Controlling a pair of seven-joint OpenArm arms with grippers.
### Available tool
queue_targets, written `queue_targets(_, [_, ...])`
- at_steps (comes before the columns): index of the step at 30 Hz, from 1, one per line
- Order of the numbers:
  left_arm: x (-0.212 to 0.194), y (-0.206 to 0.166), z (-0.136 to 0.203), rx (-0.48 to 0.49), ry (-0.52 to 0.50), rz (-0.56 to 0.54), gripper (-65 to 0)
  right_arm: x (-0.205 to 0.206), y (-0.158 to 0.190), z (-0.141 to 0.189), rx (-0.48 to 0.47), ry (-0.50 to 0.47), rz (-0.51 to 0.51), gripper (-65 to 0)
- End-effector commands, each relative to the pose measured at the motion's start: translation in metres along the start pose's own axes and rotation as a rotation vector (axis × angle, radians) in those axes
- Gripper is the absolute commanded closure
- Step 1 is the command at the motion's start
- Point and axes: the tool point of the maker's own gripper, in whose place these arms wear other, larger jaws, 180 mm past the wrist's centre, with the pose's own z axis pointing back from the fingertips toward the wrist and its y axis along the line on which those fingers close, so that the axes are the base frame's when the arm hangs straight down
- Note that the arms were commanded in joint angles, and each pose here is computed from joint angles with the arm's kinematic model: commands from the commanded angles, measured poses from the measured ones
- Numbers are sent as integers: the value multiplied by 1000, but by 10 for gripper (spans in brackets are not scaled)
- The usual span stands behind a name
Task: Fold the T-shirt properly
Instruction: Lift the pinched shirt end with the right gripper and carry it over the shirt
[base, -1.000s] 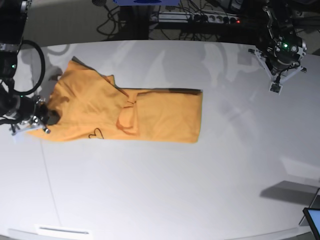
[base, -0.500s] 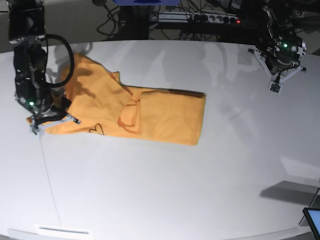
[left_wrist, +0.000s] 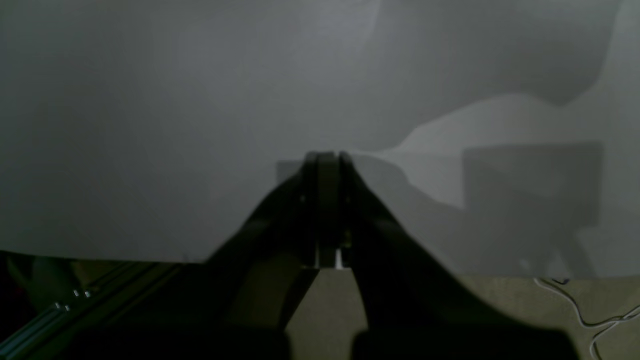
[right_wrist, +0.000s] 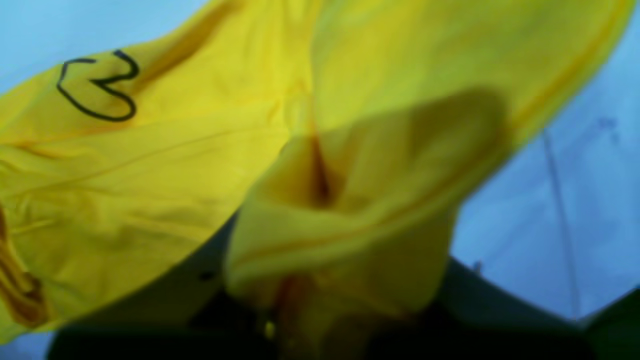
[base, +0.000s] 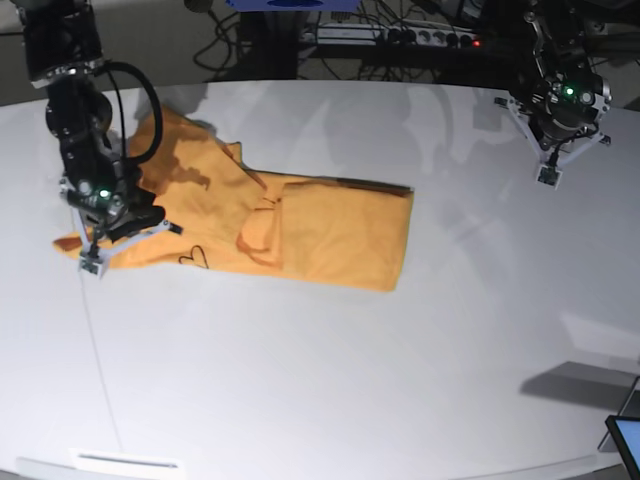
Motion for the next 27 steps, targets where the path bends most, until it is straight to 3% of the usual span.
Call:
queue_targets(1, [5, 8, 4, 26, -16, -7, 0, 23, 1, 10, -8, -96, 11, 0])
queue_targets(11, [4, 7, 4, 24, -13, -7, 0, 35, 2, 25, -67, -189, 49, 0])
queue_targets(15, [4, 7, 4, 25, -13, -7, 0, 26, 14, 25, -67, -192, 122, 0])
queue_targets(21, [4, 8, 4, 26, -10, -7, 0, 30, 25, 36, -156, -319, 232, 0])
queue_targets(27, [3, 8, 3, 25, -9, -7, 0, 18, 56, 44, -121, -353, 294, 0])
